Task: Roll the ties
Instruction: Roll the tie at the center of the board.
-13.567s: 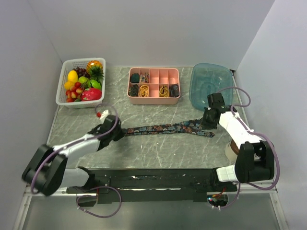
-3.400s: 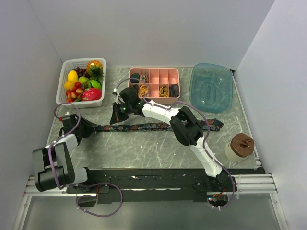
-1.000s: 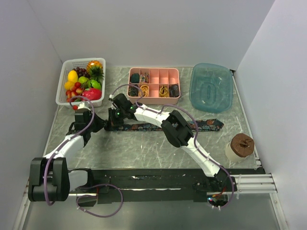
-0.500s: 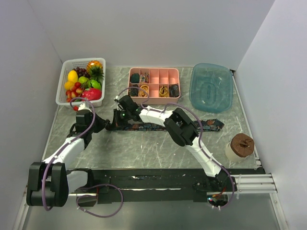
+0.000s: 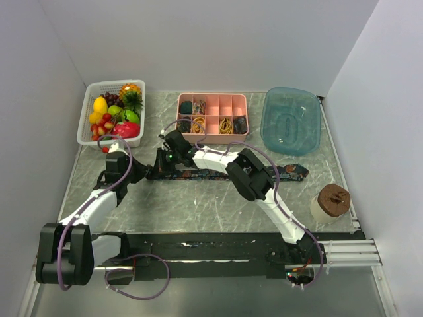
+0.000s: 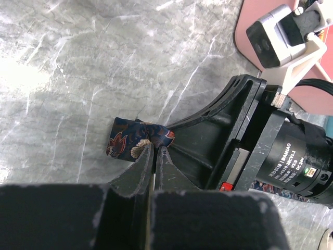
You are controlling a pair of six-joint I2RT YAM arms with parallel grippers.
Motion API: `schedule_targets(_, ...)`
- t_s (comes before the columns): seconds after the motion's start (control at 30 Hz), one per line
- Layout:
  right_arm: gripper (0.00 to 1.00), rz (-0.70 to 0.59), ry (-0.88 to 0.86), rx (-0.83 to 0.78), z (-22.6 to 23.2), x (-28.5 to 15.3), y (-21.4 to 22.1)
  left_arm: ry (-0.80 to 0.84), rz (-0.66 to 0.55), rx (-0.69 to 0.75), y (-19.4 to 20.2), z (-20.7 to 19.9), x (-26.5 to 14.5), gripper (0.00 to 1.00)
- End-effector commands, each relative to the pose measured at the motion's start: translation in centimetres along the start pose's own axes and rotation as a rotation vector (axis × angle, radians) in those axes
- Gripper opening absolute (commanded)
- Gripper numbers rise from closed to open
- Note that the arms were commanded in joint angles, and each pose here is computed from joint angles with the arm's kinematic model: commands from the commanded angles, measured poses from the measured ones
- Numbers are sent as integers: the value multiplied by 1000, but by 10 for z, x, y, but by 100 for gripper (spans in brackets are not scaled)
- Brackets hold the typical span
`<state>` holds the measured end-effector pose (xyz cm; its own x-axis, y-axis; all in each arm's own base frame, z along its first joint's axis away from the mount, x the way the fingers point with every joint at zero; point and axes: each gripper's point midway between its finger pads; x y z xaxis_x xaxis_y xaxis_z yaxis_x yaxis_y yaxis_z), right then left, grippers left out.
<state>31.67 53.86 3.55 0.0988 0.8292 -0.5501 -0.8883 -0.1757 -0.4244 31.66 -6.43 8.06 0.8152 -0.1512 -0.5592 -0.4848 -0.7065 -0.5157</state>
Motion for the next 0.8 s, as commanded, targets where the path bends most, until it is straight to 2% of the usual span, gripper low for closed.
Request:
schedule_targets(0.0,0,-59,-49,-12,18,-6,-24,34,-34,-15,-6,-10,1,1)
schedule_targets(0.4,0,-29,-87,35,9,8,-13,39,-14,-8,2,-13,6,1)
schedule_targets(0.6,0,-60,-86,24,10,-28,-17,0,-16,-3,5,-6,9,1)
schedule_targets(0.77,0,-122,-99,-28,31,-64,-38,-23,-30,4,2,-3,9,1)
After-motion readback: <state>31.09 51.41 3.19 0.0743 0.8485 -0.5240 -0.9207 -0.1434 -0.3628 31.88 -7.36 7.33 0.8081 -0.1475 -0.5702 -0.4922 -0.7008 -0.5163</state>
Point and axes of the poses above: each gripper's point midway between its finger pads, its own x axis out along the fingers, its own z axis along the line the jaws close on, y = z × x, and after that the axes turned 7 degrees about -x, right-handed
